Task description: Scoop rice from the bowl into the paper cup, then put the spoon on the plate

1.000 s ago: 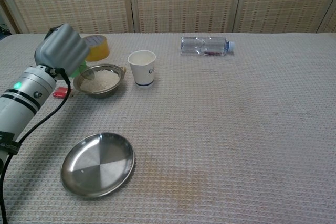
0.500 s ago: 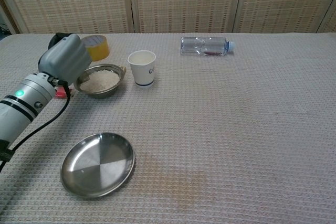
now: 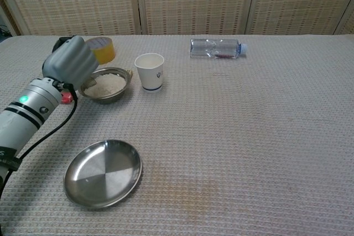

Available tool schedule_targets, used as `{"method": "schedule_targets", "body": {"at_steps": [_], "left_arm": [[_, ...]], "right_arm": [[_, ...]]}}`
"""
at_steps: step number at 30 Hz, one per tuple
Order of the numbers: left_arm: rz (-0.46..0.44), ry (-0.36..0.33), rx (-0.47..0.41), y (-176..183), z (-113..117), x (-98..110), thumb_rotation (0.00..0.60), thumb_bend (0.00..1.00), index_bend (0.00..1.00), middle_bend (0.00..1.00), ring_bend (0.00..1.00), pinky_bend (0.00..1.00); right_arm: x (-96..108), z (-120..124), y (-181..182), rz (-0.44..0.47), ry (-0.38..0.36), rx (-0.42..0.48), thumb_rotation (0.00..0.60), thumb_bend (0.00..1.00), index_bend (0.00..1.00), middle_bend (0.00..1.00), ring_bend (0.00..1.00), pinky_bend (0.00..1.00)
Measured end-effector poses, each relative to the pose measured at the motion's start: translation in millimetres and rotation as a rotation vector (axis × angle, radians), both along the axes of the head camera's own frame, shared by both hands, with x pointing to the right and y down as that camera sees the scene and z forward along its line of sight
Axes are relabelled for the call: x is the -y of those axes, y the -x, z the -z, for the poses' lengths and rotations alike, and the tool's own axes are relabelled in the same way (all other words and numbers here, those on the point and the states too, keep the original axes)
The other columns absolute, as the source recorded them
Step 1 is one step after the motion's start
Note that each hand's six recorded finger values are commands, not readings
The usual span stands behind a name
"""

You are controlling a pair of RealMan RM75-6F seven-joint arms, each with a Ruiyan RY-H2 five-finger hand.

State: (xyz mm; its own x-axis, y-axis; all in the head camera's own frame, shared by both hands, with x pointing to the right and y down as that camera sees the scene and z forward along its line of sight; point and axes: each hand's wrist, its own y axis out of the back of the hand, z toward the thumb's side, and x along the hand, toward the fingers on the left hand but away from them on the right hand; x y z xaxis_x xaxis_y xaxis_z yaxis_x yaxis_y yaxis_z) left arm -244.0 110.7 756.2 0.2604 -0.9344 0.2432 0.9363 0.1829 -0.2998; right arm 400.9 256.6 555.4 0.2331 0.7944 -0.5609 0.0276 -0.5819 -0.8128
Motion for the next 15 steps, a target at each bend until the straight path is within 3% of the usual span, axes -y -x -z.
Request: {"method": "schedule_targets", "body": {"at_steps": [15], "left_arm": [[0.114, 0.07, -0.165, 4.7, 3.8, 11.8, 0.6, 0.41, 0.7, 1.0, 1.0, 1.0]], "right_arm": [[-0.2, -2.5, 0.0, 0.0, 0.01, -0.005, 0.6, 0.21, 0.0, 0.0, 0.0, 0.0]]}}
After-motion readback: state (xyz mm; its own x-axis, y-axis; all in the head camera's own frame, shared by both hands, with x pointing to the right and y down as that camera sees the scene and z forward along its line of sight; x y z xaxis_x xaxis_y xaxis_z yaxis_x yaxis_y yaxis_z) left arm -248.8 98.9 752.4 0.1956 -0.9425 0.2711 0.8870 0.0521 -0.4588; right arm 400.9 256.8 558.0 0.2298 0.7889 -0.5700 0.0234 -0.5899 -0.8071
